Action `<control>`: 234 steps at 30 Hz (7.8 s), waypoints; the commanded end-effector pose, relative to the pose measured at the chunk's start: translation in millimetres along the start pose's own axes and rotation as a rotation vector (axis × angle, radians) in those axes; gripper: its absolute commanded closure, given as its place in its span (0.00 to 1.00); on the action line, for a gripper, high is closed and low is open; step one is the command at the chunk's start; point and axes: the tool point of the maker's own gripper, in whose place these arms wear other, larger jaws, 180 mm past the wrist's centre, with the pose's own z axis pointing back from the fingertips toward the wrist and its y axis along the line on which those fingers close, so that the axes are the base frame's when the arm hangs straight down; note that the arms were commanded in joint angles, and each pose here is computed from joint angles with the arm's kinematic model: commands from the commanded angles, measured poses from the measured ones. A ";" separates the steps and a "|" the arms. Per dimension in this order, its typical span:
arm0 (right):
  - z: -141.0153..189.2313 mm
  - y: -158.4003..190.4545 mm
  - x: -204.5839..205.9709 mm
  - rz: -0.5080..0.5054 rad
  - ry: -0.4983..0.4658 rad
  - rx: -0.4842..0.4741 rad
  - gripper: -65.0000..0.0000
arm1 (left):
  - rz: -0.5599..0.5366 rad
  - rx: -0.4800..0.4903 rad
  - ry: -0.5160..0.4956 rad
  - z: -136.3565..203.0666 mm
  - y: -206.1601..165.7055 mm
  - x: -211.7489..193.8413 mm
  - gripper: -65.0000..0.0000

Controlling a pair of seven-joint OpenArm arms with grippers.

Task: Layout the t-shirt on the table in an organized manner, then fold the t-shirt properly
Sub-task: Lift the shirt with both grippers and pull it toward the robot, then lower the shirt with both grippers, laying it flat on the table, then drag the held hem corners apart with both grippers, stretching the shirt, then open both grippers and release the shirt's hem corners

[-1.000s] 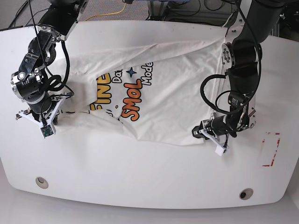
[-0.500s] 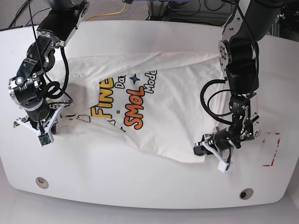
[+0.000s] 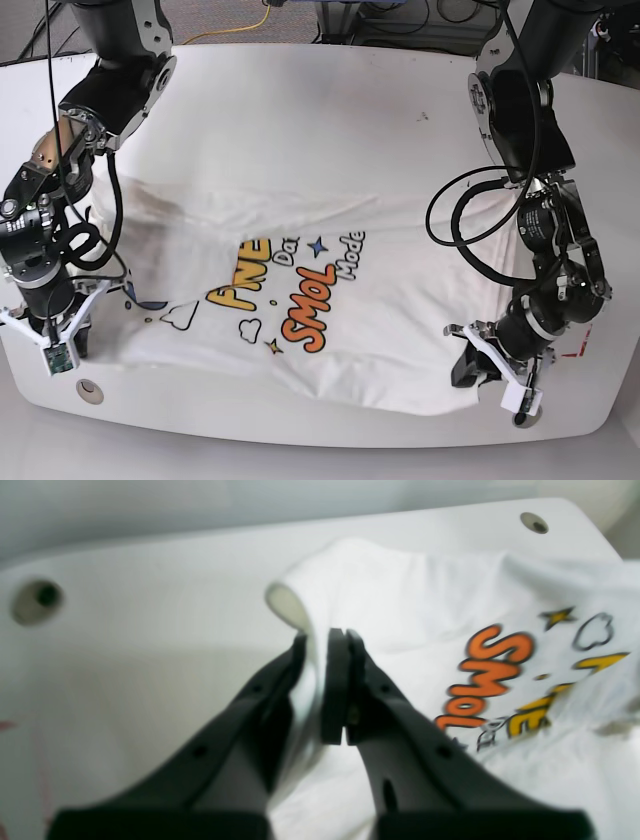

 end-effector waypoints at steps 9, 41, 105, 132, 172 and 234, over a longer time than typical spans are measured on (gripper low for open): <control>19.6 -49.6 57.4 0.024 -0.150 -0.123 1.00 | -0.231 0.070 -0.254 61.8 -15.0 101.4 0.99; 80.3 -118.4 170.1 0.040 -0.348 -0.312 1.00 | -0.438 0.236 -0.493 147.0 -7.3 244.5 0.99; -36.0 -42.1 115.0 -0.037 -0.263 0.079 1.00 | -0.123 0.078 -0.236 68.7 77.7 119.5 0.99; -148.4 129.2 61.9 -0.190 -0.178 0.552 1.00 | -0.067 0.249 0.004 48.5 121.7 -25.9 0.99; -179.4 201.4 93.8 -0.118 -0.248 0.628 0.95 | 0.083 0.400 -0.018 83.3 232.7 -46.8 0.98; -87.6 204.2 -75.3 -0.410 0.107 0.443 0.00 | -0.138 0.663 0.048 217.1 217.8 -26.3 0.23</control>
